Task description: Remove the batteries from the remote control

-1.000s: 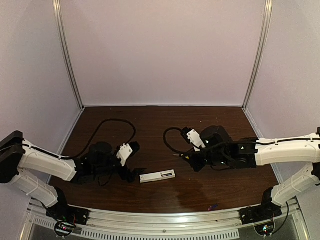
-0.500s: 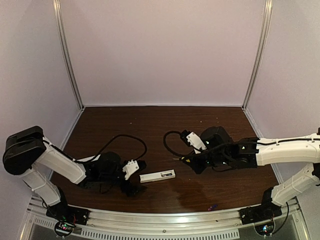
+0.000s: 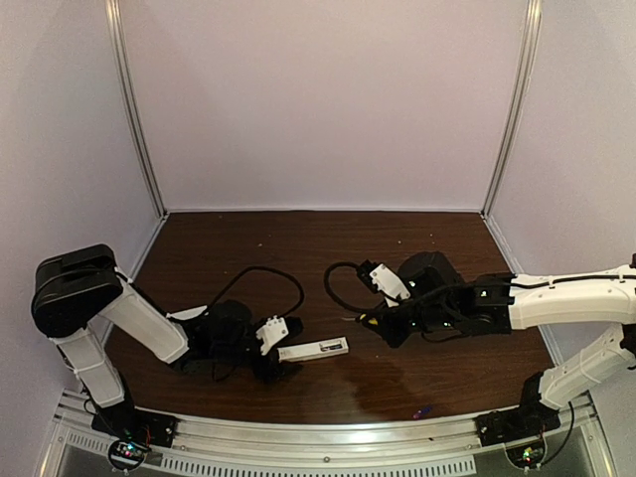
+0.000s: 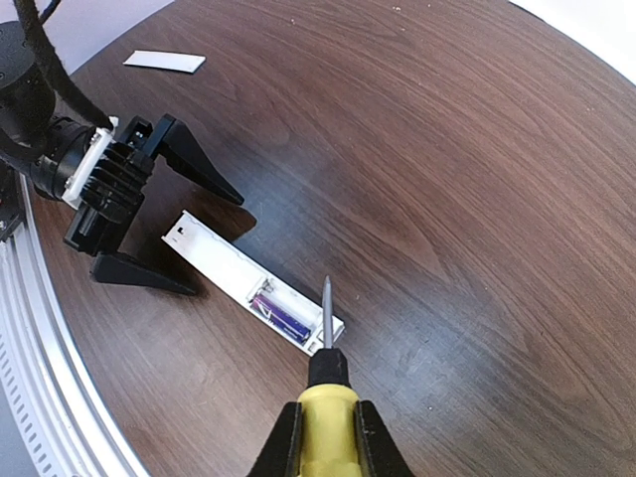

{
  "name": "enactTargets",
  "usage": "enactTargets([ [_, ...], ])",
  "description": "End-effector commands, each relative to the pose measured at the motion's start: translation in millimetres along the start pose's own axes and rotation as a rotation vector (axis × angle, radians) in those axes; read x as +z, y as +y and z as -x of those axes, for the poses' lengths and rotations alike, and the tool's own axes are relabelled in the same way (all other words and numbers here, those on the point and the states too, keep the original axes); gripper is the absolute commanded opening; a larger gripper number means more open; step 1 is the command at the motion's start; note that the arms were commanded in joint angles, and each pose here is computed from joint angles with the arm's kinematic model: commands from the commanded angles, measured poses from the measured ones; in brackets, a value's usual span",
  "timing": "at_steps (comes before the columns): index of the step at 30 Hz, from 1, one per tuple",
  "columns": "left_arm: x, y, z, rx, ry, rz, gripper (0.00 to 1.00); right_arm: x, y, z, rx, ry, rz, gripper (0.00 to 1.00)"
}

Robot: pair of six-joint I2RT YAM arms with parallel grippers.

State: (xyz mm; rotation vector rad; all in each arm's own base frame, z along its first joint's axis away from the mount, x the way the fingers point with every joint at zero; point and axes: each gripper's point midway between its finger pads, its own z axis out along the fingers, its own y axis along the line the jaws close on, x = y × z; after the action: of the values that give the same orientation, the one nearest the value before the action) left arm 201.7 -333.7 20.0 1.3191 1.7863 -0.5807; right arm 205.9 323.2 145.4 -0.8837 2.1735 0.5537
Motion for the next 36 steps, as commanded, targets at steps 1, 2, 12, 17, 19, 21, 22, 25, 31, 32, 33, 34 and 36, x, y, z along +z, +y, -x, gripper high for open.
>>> enactTargets([
  [1, 4.9, 1.1, 10.8, 0.055, -0.050, 0.009, 0.81, -1.7, 0.9, -3.3, -0.005, 0.012, 0.005, 0.00],
  [2, 5.5, 1.4, 10.6, 0.062, -0.049, 0.009, 0.80, -1.8, 0.6, -4.2, -0.006, 0.014, 0.005, 0.00],
  [12, 15.3, -5.7, 8.1, 0.087, -0.034, -0.063, 0.69, -1.3, 1.7, -3.6, -0.007, 0.014, 0.010, 0.00],
  [17, 20.3, -5.3, 7.5, 0.074, -0.023, -0.101, 0.62, -1.1, 1.6, -4.9, -0.012, 0.021, 0.009, 0.00],
  [19, 22.0, -6.3, 6.4, 0.071, -0.017, -0.118, 0.62, -0.6, 1.3, -5.3, -0.012, 0.022, 0.008, 0.00],
  [21, 23.7, -7.6, 5.8, 0.066, -0.013, -0.136, 0.62, -0.4, 1.6, -5.7, -0.013, 0.024, 0.008, 0.00],
  [22, 24.5, -8.0, 5.4, 0.063, -0.011, -0.144, 0.61, -0.1, 1.4, -5.4, -0.013, 0.023, 0.008, 0.00],
  [25, 27.5, -10.4, 6.2, 0.057, -0.015, -0.176, 0.57, 0.7, 2.1, -5.2, -0.016, 0.026, 0.010, 0.00],
  [31, 35.0, -15.2, 5.3, 0.046, 0.000, -0.224, 0.44, 0.8, 1.8, -7.1, -0.016, 0.028, 0.011, 0.00],
  [32, 35.1, -15.1, 6.0, 0.047, -0.003, -0.225, 0.41, 0.9, 1.3, -8.4, -0.016, 0.031, 0.009, 0.00],
  [33, 34.9, -15.2, 7.1, 0.047, -0.006, -0.224, 0.37, 0.7, 1.0, -8.7, -0.015, 0.032, 0.008, 0.00],
  [34, 34.9, -14.9, 8.2, 0.047, -0.007, -0.224, 0.34, 0.4, 0.4, -9.2, -0.015, 0.033, 0.005, 0.00],
  [36, 34.0, -14.2, 10.8, 0.050, -0.011, -0.222, 0.28, -1.0, -0.6, -8.5, -0.014, 0.029, -0.002, 0.00],
])
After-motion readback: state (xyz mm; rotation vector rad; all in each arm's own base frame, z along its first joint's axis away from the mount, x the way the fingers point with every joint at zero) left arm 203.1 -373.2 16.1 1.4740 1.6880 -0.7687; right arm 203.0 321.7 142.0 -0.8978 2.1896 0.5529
